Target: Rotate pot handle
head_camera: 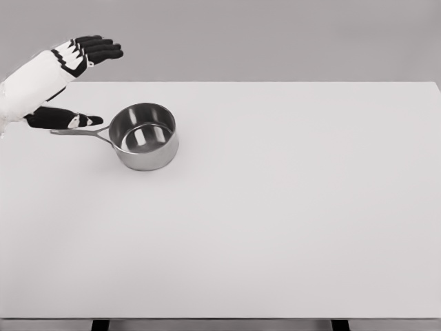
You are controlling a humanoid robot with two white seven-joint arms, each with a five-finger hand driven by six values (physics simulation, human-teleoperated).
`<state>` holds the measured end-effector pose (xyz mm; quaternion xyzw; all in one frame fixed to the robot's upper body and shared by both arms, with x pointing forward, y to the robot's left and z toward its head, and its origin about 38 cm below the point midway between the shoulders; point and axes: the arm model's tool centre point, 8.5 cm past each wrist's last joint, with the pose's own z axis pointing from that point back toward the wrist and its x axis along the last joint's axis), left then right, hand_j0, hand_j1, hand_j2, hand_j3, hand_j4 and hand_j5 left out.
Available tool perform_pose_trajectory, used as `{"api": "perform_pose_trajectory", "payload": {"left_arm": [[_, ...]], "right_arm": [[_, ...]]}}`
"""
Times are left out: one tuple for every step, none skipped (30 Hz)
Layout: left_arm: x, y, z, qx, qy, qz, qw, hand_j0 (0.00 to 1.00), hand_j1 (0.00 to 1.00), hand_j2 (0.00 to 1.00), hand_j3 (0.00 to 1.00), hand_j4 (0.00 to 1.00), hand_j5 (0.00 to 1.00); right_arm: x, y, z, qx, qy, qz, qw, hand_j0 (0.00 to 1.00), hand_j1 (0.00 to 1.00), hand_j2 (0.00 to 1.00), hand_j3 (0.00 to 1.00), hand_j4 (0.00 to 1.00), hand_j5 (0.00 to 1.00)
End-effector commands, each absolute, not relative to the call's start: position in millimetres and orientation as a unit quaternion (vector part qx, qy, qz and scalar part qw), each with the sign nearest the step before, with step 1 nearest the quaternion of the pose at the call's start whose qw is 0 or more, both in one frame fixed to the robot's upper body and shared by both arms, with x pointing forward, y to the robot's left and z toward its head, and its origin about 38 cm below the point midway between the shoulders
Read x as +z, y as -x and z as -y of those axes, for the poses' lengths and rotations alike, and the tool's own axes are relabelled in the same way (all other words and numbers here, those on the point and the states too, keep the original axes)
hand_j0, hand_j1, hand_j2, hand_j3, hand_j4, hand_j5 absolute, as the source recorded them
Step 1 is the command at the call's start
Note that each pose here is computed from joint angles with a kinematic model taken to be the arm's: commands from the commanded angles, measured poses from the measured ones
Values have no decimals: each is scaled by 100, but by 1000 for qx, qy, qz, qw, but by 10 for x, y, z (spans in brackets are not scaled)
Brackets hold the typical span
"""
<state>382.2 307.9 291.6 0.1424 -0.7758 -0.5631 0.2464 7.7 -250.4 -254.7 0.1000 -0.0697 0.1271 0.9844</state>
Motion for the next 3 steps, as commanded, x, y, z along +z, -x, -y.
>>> {"api": "perform_pose_trajectory", "payload": {"left_arm": [[2477, -3624, -2588, -586, -41, 768, 254, 100, 100, 100, 100, 100, 100], [2432, -3610, -2575, -591, -40, 764, 255, 100, 100, 100, 100, 100, 100], [2384, -3590, -2585, -594, -37, 760, 260, 100, 100, 100, 100, 100, 100]], "right_arm": [[-2547, -79, 2503, 127, -100, 70, 984, 100, 100, 100, 100, 100, 100], [-2547, -79, 2503, 127, -100, 70, 984, 100, 100, 100, 100, 100, 100], [-2547, -79, 2503, 127, -100, 70, 984, 100, 100, 100, 100, 100, 100]]}}
